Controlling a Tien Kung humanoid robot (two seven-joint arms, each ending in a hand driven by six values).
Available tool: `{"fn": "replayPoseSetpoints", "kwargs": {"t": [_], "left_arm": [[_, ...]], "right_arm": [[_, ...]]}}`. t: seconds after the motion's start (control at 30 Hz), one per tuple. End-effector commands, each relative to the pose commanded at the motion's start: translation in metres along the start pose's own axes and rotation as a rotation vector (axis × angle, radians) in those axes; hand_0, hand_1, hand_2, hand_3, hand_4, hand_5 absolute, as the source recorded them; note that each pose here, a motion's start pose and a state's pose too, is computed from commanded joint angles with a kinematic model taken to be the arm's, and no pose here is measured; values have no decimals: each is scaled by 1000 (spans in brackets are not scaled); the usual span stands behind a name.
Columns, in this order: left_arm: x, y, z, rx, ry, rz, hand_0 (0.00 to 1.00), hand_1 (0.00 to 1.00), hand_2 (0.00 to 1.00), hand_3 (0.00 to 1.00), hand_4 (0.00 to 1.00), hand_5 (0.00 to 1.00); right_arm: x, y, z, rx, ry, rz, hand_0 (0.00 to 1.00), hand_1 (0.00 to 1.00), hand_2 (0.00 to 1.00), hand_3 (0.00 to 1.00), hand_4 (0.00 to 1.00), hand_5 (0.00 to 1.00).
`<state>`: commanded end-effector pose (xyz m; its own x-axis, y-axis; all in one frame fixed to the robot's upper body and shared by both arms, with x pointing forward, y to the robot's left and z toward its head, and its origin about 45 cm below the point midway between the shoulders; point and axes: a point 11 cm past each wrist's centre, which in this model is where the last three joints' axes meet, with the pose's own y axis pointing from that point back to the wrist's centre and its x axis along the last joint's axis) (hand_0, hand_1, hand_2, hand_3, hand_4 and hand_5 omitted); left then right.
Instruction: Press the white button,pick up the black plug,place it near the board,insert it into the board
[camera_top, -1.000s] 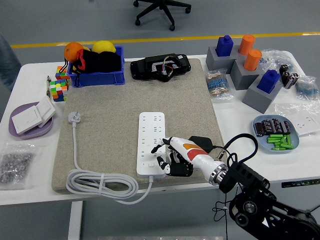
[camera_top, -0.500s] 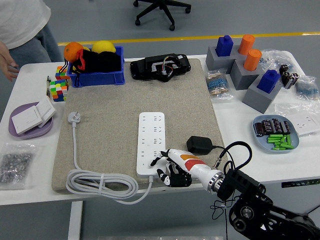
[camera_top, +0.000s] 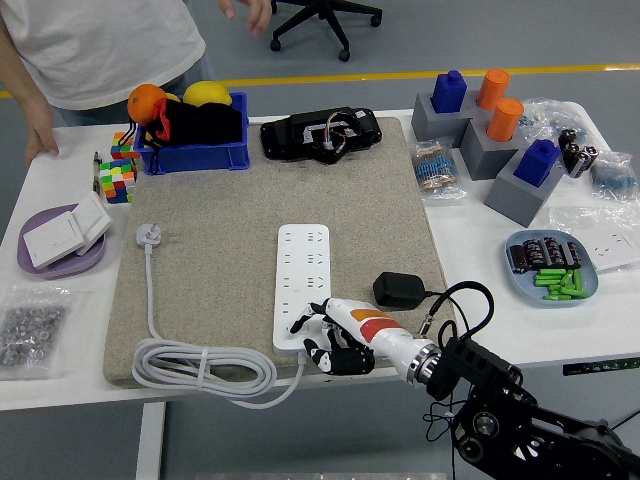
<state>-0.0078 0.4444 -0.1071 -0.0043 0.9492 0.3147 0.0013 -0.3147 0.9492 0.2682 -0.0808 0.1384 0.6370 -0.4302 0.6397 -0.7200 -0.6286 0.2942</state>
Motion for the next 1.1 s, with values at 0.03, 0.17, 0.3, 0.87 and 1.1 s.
{"fn": "replayPoseSetpoints", "kwargs": {"t": [0.03,0.17,0.3,0.87,1.1], "left_arm": [[0,0,0,0,0,0,810,778,733,783,589,527],[-1,0,0,1,0,-1,810,778,733,783,589,527],[-2,0,0,0,0,-3,810,778,734,783,589,526],[-2,0,0,0,-2,-3,810,778,734,783,590,528],[-2,0,0,0,-2,-4,810,778,734,783,590,528]], "right_arm": [[0,-1,0,1,2,0,2,2,116,615,544,148],[0,-3,-1,8,11,1,2,2,116,615,544,148],[0,-6,-1,10,16,6,2,2,115,615,542,146],[-3,-8,14,-33,27,-10,2,2,115,614,542,147],[-1,-9,15,-36,24,-2,2,2,115,613,539,138]]}}
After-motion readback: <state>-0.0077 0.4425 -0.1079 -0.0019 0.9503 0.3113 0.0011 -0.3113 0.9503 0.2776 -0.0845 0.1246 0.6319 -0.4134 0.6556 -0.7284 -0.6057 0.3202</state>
